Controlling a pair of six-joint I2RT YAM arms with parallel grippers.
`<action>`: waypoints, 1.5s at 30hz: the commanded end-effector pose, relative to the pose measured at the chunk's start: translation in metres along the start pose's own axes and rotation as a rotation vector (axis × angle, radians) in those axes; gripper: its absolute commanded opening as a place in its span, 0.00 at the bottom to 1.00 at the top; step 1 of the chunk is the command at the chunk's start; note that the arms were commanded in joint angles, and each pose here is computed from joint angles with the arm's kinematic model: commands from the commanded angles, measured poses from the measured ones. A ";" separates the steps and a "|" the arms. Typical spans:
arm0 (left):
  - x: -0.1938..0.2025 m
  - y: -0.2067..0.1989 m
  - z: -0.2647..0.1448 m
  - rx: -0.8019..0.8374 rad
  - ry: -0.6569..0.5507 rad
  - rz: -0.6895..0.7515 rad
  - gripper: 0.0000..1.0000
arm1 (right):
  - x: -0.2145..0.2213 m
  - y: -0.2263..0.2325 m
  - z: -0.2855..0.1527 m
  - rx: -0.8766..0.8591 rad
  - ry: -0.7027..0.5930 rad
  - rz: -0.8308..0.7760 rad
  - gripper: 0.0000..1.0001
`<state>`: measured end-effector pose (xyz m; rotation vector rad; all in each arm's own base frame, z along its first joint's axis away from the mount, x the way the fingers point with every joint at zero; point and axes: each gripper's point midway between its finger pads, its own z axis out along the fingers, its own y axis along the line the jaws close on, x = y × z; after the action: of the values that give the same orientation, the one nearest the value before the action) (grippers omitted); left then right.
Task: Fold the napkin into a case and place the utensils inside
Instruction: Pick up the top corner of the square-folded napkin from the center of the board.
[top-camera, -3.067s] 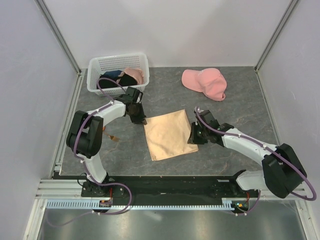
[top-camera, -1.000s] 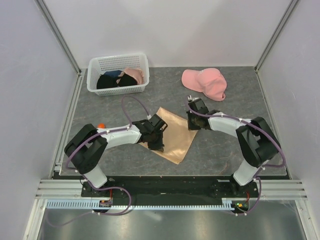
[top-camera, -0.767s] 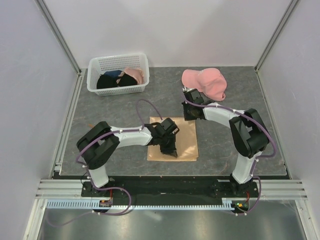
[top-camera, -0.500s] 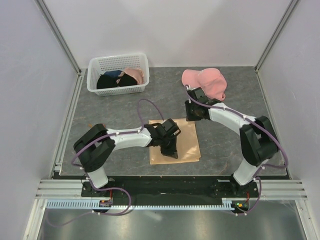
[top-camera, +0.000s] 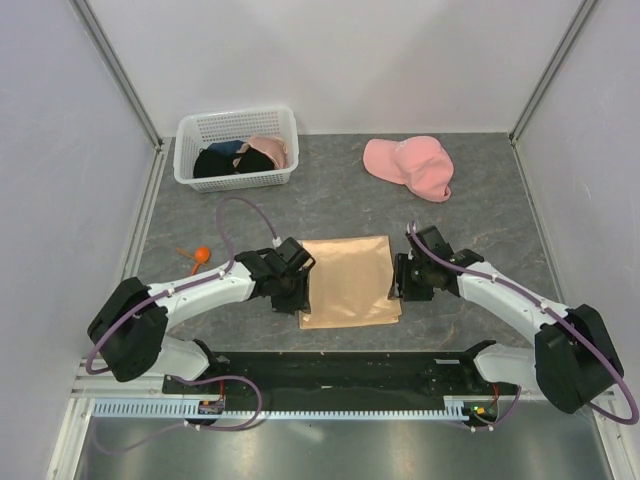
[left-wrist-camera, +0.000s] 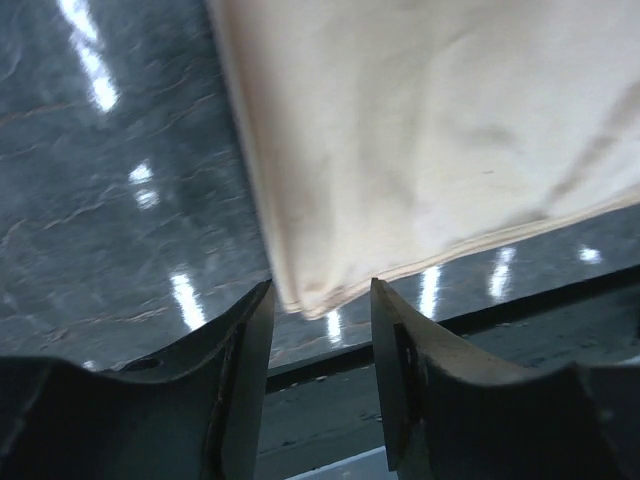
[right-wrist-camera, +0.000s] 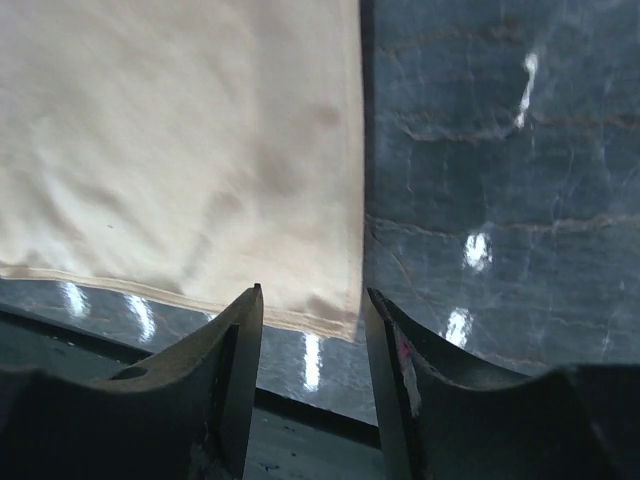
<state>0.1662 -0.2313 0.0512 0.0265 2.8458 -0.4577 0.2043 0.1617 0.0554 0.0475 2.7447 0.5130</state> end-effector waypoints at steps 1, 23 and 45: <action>0.016 0.021 0.003 -0.029 0.053 0.025 0.54 | 0.018 -0.008 0.000 0.005 0.023 0.070 0.52; 0.048 0.028 0.019 0.045 0.126 -0.075 0.37 | 0.038 -0.013 0.007 -0.024 0.030 0.142 0.50; 0.055 0.025 0.017 0.129 0.109 -0.115 0.12 | 0.051 -0.003 0.007 -0.105 0.058 0.183 0.29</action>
<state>0.1199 -0.2147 0.0141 -0.0553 2.9408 -0.6679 0.1569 0.1623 0.0274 0.2508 2.8046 0.6752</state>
